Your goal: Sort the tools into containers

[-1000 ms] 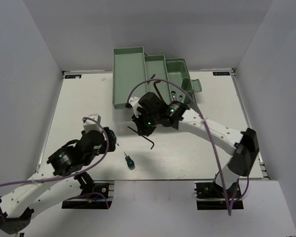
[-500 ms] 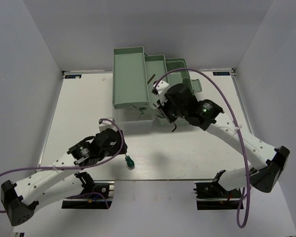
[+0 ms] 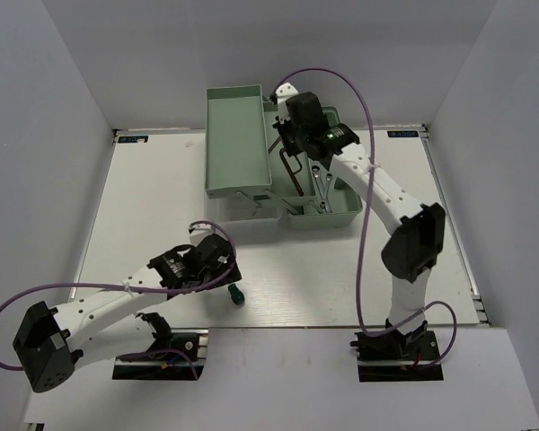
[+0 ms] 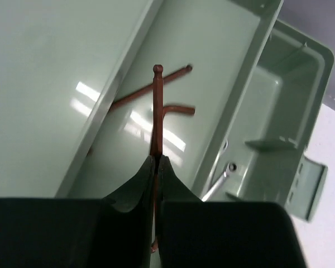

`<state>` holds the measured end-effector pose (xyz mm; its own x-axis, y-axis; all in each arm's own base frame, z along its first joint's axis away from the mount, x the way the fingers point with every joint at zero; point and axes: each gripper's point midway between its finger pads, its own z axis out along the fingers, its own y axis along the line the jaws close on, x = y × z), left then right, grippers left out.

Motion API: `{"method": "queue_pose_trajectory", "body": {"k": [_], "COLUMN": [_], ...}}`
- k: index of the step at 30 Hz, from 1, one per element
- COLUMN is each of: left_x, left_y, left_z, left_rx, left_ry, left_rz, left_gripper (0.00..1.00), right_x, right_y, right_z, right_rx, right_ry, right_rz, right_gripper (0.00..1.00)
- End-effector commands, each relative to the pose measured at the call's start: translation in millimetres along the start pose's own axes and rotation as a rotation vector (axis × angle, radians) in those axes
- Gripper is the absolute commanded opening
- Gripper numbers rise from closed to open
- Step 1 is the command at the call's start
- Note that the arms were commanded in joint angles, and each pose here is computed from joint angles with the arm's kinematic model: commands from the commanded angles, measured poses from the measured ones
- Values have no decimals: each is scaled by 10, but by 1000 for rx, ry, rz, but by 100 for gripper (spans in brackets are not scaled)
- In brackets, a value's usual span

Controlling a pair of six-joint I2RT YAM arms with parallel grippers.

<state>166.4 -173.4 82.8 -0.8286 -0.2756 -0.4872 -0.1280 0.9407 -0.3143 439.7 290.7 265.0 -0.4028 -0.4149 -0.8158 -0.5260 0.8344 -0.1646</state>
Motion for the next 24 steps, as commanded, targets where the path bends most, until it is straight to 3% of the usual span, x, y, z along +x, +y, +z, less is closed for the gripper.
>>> {"method": "queue_pose_trajectory", "body": {"k": [1, 3, 6, 7, 15, 16, 17, 19, 24], "left_x": [39, 79, 160, 187, 242, 280, 292, 350, 438], "left_y": [-82, -76, -41, -42, -106, -104, -97, -105, -187], "left_z": [35, 59, 147, 160, 229, 240, 255, 296, 373], "left_rx": [24, 13, -17, -22, -59, -65, -73, -93, -133], "left_ry": [15, 27, 55, 68, 100, 109, 112, 136, 168], "left_rz": [-70, -57, -67, -75, -129, -117, -124, -108, -81], "left_gripper": [83, 85, 85, 85, 83, 82, 82, 81, 76], "right_x": [-302, -273, -101, -100, -135, 74, -38, 265, 463], "right_y": [-87, -46, -41, 27, -307, -291, -338, -392, -467], "right_z": [289, 381, 508, 491, 6, 44, -133, -83, -343], "right_rx": [28, -1, -44, -87, -64, -64, -68, -56, -84], "right_ry": [-105, -98, -41, -40, -84, -39, -85, -39, -35], "right_rz": [65, 88, 142, 145, 296, 309, 332, 368, 429], "right_gripper": [0, 2, 49, 52, 54, 54, 54, 54, 54]}}
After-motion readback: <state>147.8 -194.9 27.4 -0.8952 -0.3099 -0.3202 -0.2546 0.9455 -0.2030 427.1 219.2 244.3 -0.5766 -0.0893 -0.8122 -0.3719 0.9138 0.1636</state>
